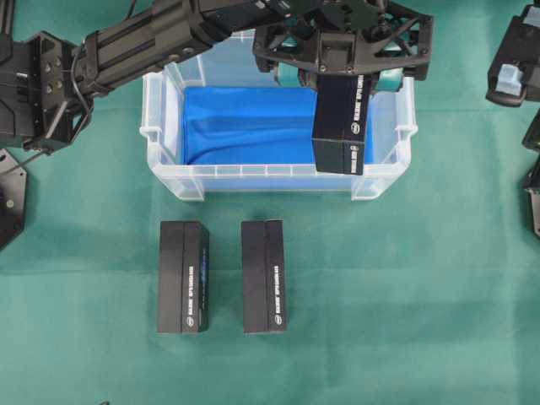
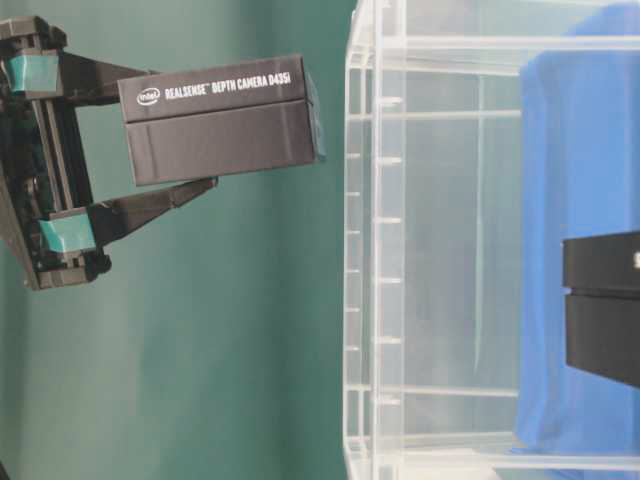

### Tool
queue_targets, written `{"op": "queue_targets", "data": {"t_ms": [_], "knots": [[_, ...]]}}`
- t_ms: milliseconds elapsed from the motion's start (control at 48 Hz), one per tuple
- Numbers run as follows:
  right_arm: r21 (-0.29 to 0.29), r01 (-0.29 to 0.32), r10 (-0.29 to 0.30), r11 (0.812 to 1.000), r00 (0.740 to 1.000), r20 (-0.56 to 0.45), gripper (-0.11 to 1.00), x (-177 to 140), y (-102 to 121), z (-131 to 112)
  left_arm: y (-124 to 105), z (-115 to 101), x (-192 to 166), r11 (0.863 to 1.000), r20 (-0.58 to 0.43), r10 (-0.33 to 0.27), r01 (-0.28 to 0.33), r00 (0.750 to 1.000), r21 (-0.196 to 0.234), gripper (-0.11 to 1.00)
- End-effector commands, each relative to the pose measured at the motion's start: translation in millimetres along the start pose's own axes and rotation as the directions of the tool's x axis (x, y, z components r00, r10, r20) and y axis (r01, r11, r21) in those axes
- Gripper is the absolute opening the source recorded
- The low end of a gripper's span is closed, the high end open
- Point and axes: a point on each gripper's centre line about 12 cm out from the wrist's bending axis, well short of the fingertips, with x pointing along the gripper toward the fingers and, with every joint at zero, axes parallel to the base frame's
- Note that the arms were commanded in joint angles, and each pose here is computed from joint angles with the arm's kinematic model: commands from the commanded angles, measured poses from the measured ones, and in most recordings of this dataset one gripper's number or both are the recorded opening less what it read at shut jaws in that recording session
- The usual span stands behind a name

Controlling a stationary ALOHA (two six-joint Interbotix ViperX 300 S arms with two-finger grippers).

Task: Take the box out of the case with the left arm.
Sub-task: 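Lift the right black box up out of the case with the left gripper, then carry the box forward and lower it onto the table right of the others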

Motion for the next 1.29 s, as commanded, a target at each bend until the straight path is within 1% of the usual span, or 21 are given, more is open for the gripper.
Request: {"op": "queue_targets", "data": {"t_ms": [0,959,1147,1272], "knots": [[0.001,-0.006,0.006,1.0,1.0,0.014,0.0,-3.4,0.0,1.4,2.0,1.3,-24.1,0.998,0.02,-0.058,0.058,0.998,-0.003,0.6],[0.0,-0.006,0.006,1.0,1.0,0.014,0.0,-3.4,0.0,1.4,2.0,1.3,-24.1,0.998,0.02,-0.058,0.058,0.998,-0.005,0.6],[-0.003,-0.006,0.006,1.0,1.0,0.014,0.0,-3.4,0.0,1.4,-2.7,-15.2,-26.4,0.998,0.012,-0.069,0.069,0.998,-0.007,0.6],[-0.006,-0.007,0.007,1.0,1.0,0.016,0.0,-3.4,0.1,1.5,-6.8,-32.8,-28.0,0.997,0.003,-0.075,0.075,0.997,-0.013,0.6]]}}
